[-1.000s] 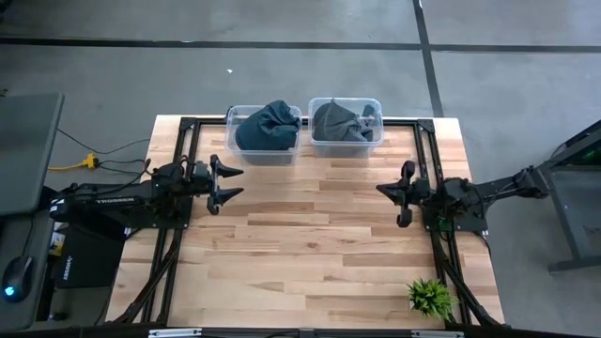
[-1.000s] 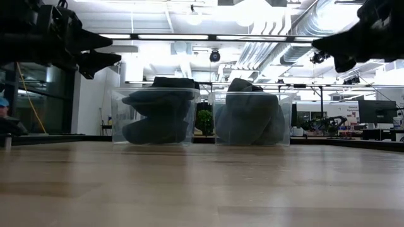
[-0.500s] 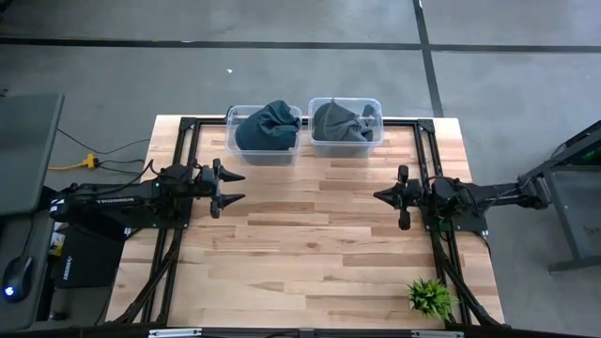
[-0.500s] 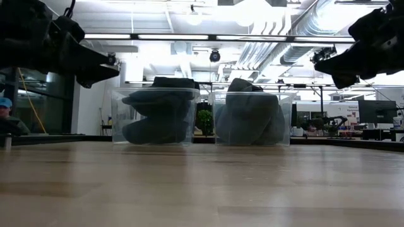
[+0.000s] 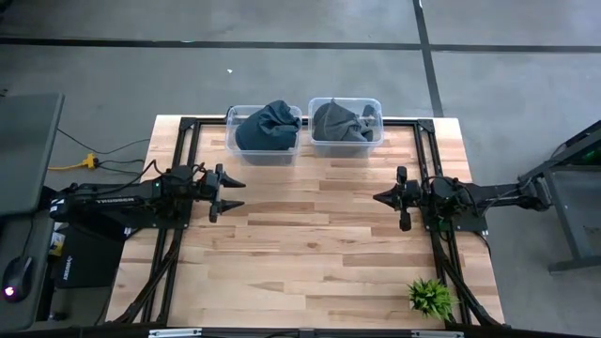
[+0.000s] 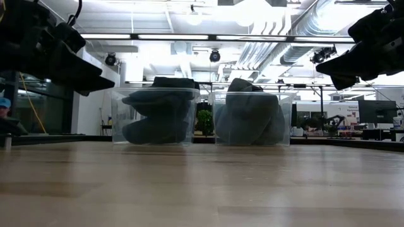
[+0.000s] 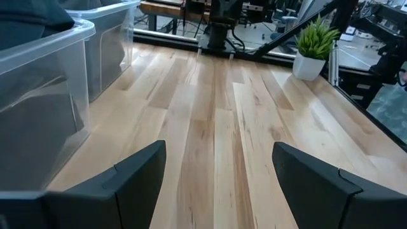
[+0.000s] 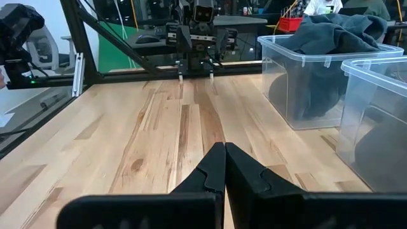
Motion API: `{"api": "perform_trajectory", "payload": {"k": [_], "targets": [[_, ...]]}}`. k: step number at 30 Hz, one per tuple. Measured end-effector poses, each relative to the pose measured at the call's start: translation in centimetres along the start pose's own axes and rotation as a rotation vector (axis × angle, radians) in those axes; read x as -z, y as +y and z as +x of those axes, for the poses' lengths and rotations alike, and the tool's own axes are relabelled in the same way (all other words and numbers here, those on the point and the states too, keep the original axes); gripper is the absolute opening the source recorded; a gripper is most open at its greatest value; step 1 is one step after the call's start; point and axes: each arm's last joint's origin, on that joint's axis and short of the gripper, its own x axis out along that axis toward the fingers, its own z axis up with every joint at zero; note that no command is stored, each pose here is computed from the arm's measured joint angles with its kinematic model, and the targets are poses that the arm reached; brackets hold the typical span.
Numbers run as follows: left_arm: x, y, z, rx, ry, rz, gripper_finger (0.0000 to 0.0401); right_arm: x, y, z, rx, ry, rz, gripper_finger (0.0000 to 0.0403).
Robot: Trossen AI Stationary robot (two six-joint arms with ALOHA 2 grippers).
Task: Pick and place caps into container
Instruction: Return to Home Position
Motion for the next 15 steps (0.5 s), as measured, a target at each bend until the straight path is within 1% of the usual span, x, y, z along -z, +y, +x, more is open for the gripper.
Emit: {"api": "perform_trajectory", "payload": {"k": [8, 11, 15], "targets": [[0.04, 0.01, 0.0, -0.002, 0.004, -0.008, 0.0286, -0.08, 0.0, 0.0, 0.0, -0.009, 0.001, 0.0], [0.02, -0.06, 0.0, 0.021, 0.004, -0.009, 0.0286, -0.08, 0.0, 0.0, 0.0, -0.01, 0.001, 0.0], [-0.43, -0.16, -0.09, 0.038, -0.043, 0.008, 0.0286, -0.09, 0.0, 0.0, 0.0, -0.01, 0.001, 0.0]]}}
